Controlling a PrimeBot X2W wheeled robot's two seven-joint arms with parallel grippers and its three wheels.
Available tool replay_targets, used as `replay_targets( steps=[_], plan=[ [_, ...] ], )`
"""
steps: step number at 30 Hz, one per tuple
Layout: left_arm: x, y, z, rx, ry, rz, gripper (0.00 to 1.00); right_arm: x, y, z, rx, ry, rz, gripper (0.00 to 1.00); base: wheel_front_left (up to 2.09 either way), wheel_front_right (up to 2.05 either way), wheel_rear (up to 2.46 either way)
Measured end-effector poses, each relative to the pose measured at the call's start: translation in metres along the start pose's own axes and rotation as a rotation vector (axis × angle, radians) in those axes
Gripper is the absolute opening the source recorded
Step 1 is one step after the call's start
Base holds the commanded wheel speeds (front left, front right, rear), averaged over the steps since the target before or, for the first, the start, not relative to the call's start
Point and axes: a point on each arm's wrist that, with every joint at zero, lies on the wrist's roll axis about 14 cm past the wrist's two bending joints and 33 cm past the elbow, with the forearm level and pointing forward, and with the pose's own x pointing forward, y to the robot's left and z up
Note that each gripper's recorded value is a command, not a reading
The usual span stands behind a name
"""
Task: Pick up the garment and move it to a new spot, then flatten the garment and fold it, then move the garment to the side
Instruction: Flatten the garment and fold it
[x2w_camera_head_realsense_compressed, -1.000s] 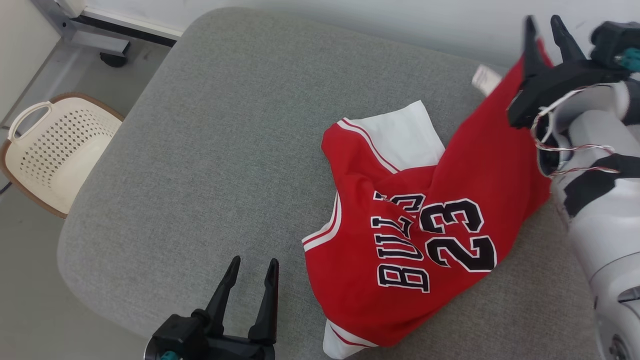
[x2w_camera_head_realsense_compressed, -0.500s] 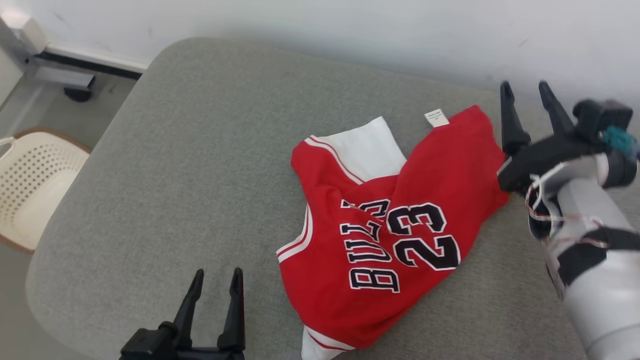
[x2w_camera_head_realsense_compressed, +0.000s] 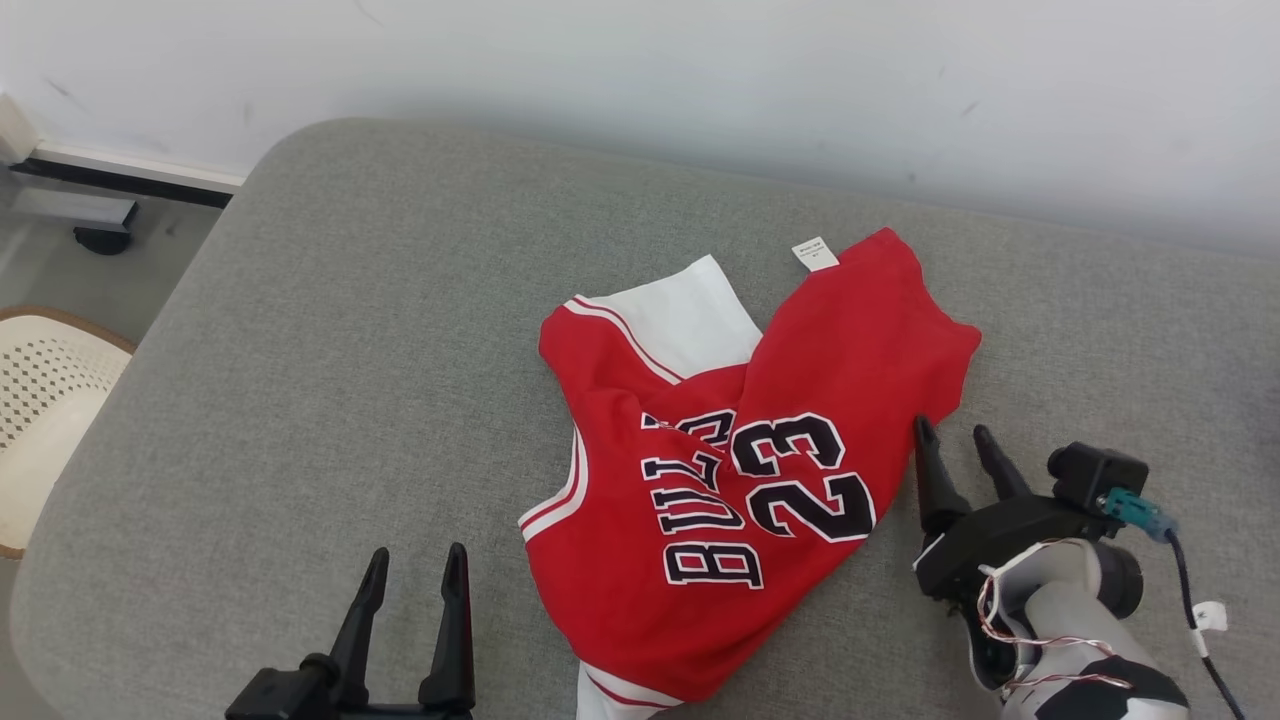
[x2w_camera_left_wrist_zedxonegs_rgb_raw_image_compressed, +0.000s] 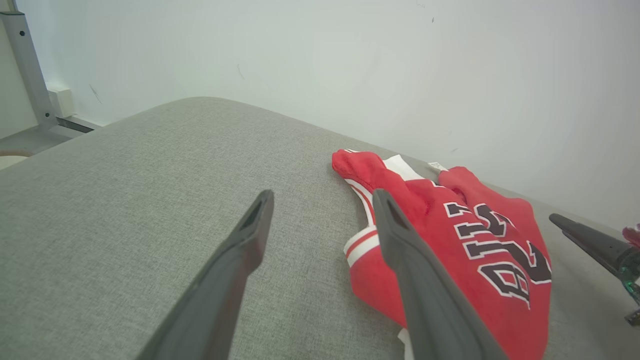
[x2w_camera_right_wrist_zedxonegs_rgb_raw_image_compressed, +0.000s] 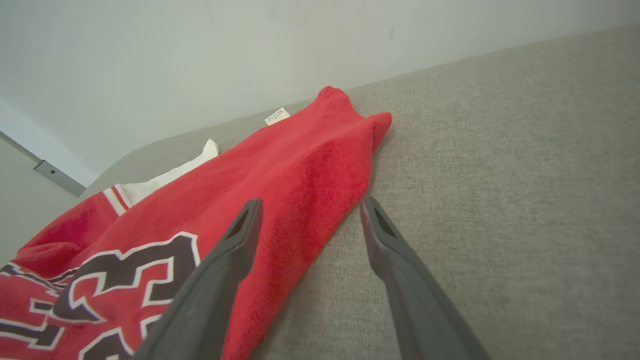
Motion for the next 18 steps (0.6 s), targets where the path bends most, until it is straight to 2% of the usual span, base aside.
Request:
replay_targets(
  steps=[7, 8, 9, 12, 14, 18],
  plan=[
    [-0.003, -0.001, -0.002, 0.000, 0.008, -0.003, 1.00, 0.003, 0.014, -0.038, 0.052, 0.136, -0.005, 1.00, 0.00, 0.00, 0.00],
    [-0.004, 0.000, -0.002, 0.000, 0.008, -0.001, 1.00, 0.004, 0.017, -0.041, 0.060, 0.147, -0.002, 0.32, 0.00, 0.00, 0.00],
    [-0.005, 0.000, -0.002, 0.000, 0.007, 0.000, 1.00, 0.004, 0.020, -0.044, 0.060, 0.156, 0.001, 0.00, 0.00, 0.00, 0.00],
    [-0.007, 0.004, 0.001, 0.002, -0.001, 0.012, 1.00, 0.009, 0.031, -0.040, 0.046, 0.147, 0.029, 0.00, 0.00, 0.00, 0.00],
    [-0.009, 0.006, 0.003, 0.002, -0.008, 0.018, 1.00, 0.012, 0.039, -0.034, -0.012, 0.134, 0.064, 0.00, 0.00, 0.00, 0.00],
    [-0.013, 0.009, 0.004, 0.003, -0.011, 0.028, 1.00, 0.021, 0.056, -0.001, -0.073, 0.041, 0.128, 0.00, 0.00, 0.00, 0.00]
  ],
)
